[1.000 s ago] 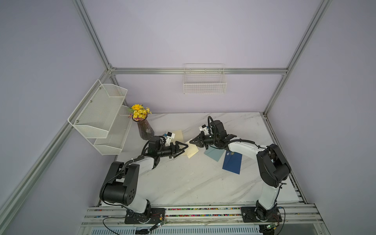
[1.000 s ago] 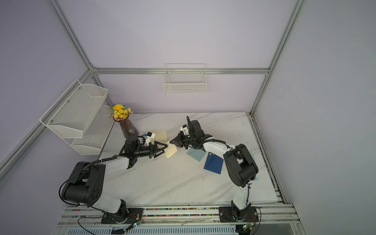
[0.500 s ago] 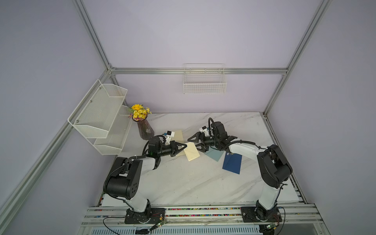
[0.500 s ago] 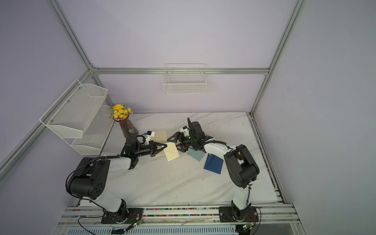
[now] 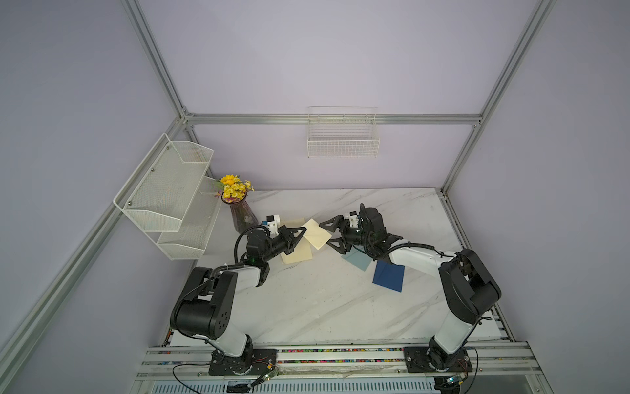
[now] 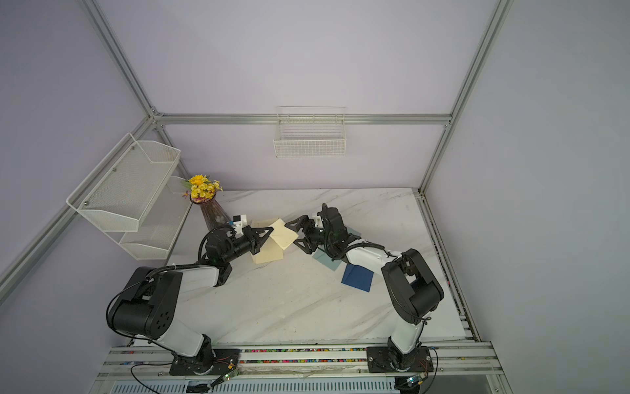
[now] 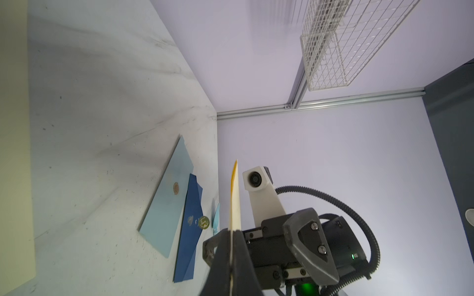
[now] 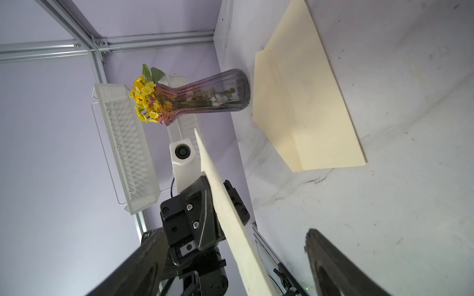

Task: Fold the letter paper in half and place it into the envelope
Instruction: Fold the letter paper.

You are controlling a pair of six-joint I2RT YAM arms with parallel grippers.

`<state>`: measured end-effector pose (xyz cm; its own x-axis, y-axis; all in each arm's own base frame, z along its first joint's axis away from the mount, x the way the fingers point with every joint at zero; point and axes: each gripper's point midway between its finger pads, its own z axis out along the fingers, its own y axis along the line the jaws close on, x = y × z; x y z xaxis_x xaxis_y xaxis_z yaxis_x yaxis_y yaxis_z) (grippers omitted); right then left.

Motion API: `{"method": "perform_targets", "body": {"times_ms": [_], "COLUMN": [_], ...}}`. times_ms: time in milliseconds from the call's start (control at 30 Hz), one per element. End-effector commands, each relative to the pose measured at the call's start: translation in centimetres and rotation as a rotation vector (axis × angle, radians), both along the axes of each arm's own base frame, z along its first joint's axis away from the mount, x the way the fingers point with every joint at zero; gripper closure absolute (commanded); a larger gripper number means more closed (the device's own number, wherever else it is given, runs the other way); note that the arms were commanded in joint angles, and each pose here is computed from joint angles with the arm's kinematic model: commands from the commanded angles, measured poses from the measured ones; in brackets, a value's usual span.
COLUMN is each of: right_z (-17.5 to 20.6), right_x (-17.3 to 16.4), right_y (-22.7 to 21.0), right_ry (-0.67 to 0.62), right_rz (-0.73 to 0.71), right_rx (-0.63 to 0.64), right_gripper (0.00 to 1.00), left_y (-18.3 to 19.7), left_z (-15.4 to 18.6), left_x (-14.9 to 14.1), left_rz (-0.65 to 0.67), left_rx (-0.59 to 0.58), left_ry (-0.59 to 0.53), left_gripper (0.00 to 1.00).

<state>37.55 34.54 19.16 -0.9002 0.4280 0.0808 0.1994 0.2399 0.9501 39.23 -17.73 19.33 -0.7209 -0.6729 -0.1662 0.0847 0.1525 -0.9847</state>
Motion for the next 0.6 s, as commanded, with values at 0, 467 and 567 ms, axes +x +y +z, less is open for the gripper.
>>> {"method": "perform_targets", "body": {"times_ms": [0,467,567], "right_z": [1.3,1.2,1.3], "right_x": [1.2,1.3,0.9], "right_y": [0.7,1.0,0.9], "right_ry": [-0.016,-0.033,-0.048], "right_rz": [-0.072,-0.136,-0.118], "right_rx": [0.064,0.041,0.028], "right_gripper": [0.12,0.85,1.0], "left_y": [0.4,-1.2,-1.2], "left_z": [3.1,3.4,3.9], "left_x": [0.7,-1.9,-2.6], "left_rz": [0.13,0.274,0.234], "left_rx": [-0.05,-0.028,-0.013], "left_ry": [-0.069,-0.124,-0.135], "left_gripper": [1.0,0.89,0.16]}}
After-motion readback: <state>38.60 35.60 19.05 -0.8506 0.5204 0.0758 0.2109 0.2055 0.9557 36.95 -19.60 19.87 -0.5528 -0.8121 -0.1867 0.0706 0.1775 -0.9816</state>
